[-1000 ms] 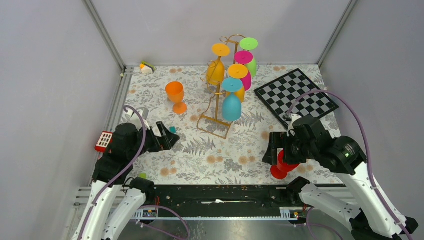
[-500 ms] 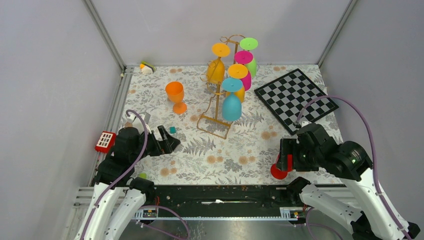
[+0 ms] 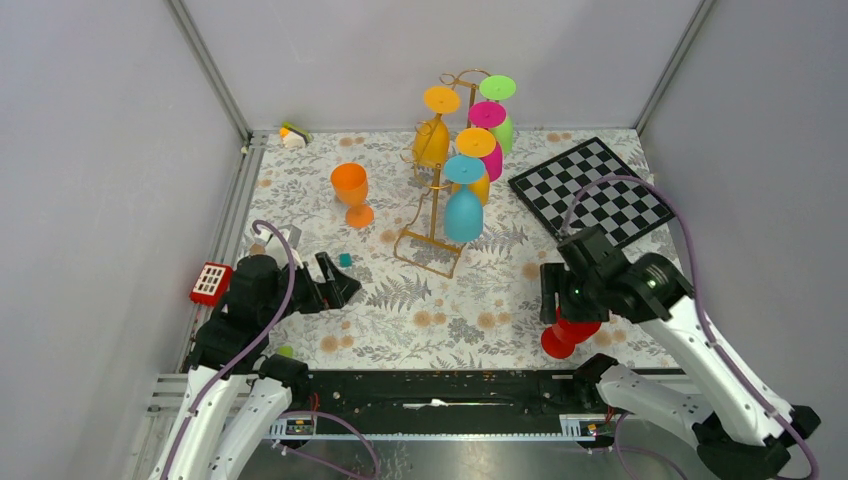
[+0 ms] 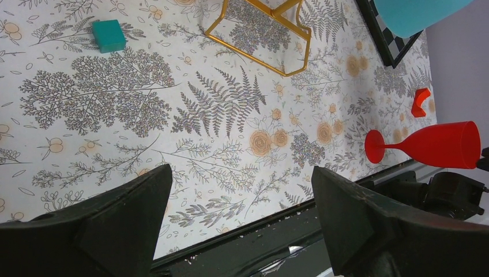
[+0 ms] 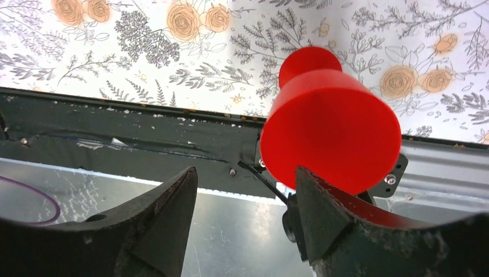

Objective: Place the wine glass upside down on the wine glass rack
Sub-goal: Pick up the wine glass at the center of the board.

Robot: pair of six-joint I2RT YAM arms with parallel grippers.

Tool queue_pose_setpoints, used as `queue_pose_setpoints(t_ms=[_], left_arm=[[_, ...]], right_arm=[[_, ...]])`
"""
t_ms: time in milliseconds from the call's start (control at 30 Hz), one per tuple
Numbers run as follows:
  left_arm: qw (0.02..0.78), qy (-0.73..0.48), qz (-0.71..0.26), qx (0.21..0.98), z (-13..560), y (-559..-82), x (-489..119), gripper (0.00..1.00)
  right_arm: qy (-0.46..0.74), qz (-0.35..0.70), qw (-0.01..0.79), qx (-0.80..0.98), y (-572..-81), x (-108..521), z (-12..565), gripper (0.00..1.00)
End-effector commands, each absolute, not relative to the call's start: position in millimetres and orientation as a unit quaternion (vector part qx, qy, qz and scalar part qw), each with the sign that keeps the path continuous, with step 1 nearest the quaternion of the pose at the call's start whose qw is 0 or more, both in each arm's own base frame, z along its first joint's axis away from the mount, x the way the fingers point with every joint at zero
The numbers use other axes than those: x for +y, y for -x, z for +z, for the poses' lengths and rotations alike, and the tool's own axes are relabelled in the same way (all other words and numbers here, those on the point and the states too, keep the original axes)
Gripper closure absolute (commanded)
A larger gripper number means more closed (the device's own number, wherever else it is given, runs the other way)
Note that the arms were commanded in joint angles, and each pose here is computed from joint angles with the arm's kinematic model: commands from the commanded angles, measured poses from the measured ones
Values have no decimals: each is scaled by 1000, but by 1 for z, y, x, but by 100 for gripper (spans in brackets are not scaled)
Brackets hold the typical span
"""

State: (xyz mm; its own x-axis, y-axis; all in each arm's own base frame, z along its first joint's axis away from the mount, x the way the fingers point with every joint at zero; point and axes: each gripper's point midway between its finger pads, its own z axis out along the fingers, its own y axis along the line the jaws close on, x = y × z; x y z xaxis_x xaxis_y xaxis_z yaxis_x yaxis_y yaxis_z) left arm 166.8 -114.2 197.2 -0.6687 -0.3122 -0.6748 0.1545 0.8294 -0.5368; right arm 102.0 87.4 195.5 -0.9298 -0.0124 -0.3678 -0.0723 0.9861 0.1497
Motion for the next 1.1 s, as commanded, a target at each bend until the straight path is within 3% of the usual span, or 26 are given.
queue_pose_setpoints(t_ms=[0,200,433,800,1067], left_arm=[[424,35,-300,854,206,-169,-117,1],[420,29,-304,854,205,-168,-119,1],[418,35,-302,856,205,-168,-118,1],[415,58,-302,856,209,-166,-115,1],[400,55,-311,861,209,-165,-120,1]], right_arm=[[48,51,190,979,-123,93,185,32],[44,13,156,987,-123,87,161,54],[54,-14,116,992,-113,80,138,65],[65,-12,99,993,-109,81,131,93],[65,7,108,992,-109,85,140,100]])
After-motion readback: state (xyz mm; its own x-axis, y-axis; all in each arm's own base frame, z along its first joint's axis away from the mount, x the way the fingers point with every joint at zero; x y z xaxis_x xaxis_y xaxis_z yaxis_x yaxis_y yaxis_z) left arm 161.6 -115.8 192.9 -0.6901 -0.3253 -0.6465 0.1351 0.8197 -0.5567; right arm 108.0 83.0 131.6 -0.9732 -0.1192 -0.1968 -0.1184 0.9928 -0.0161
